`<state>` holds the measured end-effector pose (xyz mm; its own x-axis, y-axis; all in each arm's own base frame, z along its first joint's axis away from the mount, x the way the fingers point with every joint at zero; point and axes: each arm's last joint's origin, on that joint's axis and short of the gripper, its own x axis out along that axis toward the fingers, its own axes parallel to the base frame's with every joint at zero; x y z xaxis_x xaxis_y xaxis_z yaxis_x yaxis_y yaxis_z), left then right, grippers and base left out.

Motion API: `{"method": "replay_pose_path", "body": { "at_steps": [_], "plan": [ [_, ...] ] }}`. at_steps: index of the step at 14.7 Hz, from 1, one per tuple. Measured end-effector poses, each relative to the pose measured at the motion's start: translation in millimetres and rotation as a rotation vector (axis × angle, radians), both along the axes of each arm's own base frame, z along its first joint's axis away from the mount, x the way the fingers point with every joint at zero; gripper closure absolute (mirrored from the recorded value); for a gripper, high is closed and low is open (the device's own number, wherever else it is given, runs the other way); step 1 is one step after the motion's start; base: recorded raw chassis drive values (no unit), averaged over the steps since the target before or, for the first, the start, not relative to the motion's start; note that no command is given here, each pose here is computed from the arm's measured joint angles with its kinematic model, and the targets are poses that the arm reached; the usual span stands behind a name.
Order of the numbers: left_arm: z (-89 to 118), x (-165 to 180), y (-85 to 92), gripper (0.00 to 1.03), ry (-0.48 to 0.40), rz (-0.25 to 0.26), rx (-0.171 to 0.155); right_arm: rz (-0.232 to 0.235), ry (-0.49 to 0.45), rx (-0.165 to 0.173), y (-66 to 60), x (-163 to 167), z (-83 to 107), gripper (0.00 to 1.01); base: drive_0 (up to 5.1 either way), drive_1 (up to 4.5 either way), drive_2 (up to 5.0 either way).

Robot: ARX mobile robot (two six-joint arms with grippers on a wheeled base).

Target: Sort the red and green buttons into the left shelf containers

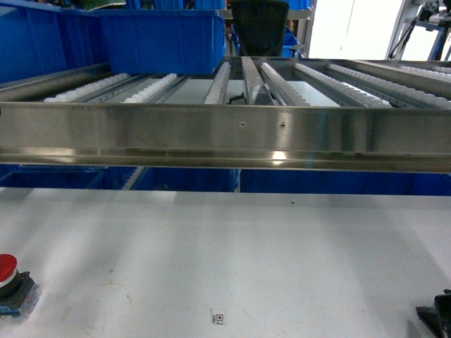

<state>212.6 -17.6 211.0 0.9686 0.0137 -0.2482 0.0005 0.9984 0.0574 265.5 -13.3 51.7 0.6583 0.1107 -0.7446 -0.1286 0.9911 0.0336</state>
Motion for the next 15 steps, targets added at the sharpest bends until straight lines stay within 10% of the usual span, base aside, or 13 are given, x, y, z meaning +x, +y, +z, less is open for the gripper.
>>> {"method": "replay_pose_path", "body": {
  "at_steps": [5, 11, 15],
  "plan": [
    [0.0, 0.0, 0.0, 0.05, 0.000, 0.000, 0.000, -0.027, -0.028, 0.005, -7.2, 1.0, -6.6, 0.03, 0.0, 0.00, 0.0],
    [0.0, 0.0, 0.0, 0.05, 0.000, 0.000, 0.000, -0.029, -0.051, 0.039, -6.9, -3.1, -10.9, 0.72, 0.0, 0.00, 0.0],
    [0.0, 0.0, 0.0, 0.05, 0.000, 0.000, 0.000, -0.032, -0.141, 0.038, -7.8, -24.0, 4.7, 0.74, 0.0, 0.00, 0.0]
  ]
}}
